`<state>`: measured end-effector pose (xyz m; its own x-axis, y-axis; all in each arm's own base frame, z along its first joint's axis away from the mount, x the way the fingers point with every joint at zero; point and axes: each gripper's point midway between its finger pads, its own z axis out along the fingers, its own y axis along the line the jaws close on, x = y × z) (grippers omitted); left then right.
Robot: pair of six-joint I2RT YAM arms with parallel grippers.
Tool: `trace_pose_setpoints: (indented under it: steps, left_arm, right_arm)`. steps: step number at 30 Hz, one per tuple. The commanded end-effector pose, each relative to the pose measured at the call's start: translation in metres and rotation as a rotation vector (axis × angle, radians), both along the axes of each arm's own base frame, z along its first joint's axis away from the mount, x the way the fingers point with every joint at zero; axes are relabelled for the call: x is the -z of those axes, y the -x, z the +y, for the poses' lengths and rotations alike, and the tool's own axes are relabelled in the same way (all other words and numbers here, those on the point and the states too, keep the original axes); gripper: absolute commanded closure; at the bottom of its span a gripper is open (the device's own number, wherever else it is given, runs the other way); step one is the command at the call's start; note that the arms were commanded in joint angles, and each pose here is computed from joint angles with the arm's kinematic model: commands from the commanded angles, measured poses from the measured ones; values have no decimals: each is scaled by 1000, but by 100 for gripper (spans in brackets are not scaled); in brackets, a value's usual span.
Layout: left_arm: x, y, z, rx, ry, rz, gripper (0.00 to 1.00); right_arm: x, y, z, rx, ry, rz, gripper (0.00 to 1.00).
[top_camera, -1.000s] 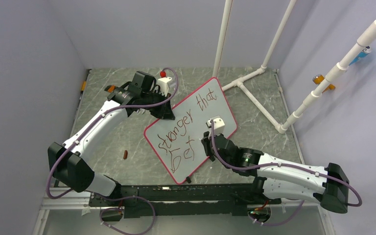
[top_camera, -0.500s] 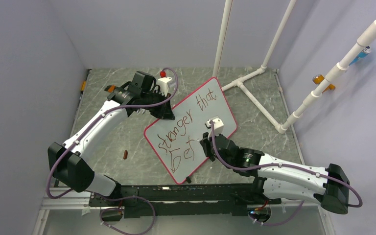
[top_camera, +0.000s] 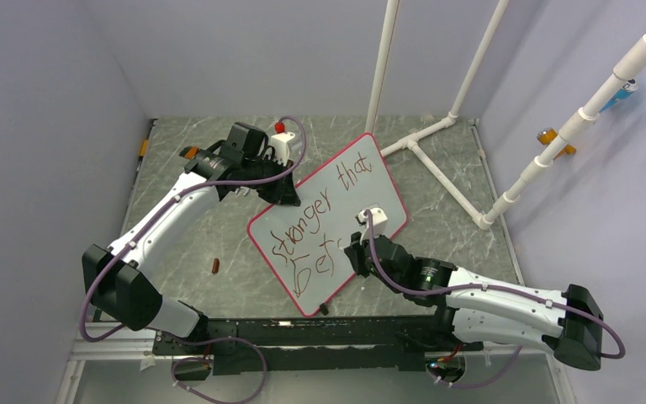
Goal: Write a sentence on the whiteboard
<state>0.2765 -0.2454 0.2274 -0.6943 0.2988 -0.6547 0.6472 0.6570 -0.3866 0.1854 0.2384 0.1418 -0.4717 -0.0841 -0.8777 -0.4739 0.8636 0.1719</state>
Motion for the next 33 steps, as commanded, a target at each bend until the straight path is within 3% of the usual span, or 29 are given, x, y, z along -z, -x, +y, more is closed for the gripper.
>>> trace_pose_setpoints:
  steps: [1,18,33]
  left_arm:
    - [11,-52,51,-122,-290,-243,100]
    - [11,-52,51,-122,-292,-244,100]
    - [10,-52,52,-124,-293,-246,100]
  right_arm:
    - [18,3,-13,48,40,46,100]
    - [-30,-26,5,71,80,-80,100]
    - [-33,-10,15,-22,-11,-54,100]
